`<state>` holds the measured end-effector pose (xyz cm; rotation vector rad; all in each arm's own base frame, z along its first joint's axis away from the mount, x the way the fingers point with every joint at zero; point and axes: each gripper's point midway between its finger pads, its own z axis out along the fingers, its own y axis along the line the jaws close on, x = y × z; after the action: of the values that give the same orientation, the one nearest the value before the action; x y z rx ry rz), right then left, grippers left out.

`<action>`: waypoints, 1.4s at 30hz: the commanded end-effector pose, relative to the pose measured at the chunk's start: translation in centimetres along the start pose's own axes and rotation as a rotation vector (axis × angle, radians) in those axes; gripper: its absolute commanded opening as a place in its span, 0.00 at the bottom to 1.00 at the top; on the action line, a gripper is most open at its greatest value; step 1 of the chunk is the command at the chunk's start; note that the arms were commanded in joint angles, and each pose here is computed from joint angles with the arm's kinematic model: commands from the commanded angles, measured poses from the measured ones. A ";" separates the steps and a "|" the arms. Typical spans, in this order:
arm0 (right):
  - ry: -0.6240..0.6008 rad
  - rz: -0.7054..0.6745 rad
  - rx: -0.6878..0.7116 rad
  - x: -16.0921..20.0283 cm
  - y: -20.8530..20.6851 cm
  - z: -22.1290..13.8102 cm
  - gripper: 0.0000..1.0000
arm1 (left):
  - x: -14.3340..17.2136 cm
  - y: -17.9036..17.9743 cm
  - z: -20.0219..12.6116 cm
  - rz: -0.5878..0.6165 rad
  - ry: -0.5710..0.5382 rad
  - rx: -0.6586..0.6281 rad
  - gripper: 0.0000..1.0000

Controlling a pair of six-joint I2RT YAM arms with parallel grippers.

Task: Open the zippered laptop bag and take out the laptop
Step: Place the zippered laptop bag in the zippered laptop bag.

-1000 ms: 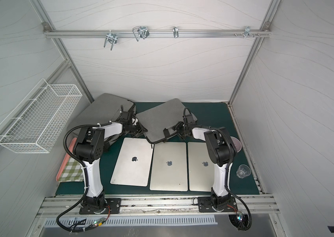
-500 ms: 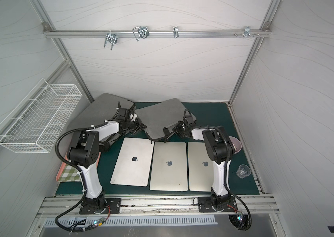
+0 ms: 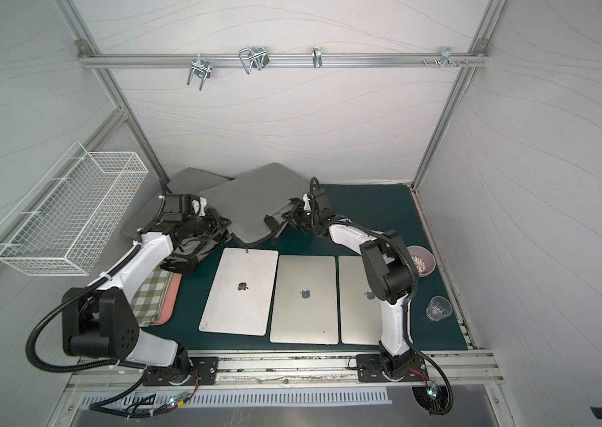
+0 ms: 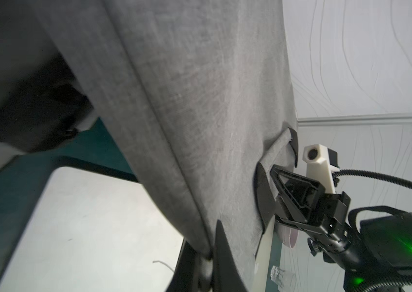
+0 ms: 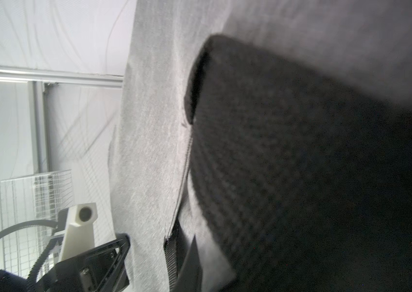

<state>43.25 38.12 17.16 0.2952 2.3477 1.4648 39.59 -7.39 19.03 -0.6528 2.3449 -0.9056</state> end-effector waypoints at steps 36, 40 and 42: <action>0.119 -0.174 -0.112 5.3 4.7 8.9 0.48 | -8.5 19.5 -14.5 -0.497 -0.784 -0.539 0.00; 0.110 -0.185 -0.108 4.7 4.4 7.6 0.50 | -9.4 20.1 -15.1 -0.487 -0.827 -0.572 0.00; 0.103 -0.194 -0.099 4.4 4.1 6.8 0.51 | -9.8 20.3 -15.1 -0.491 -0.843 -0.567 0.00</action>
<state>41.57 48.16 12.57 0.0192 2.4042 1.4950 31.37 14.06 13.47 -1.4927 1.9080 -0.1365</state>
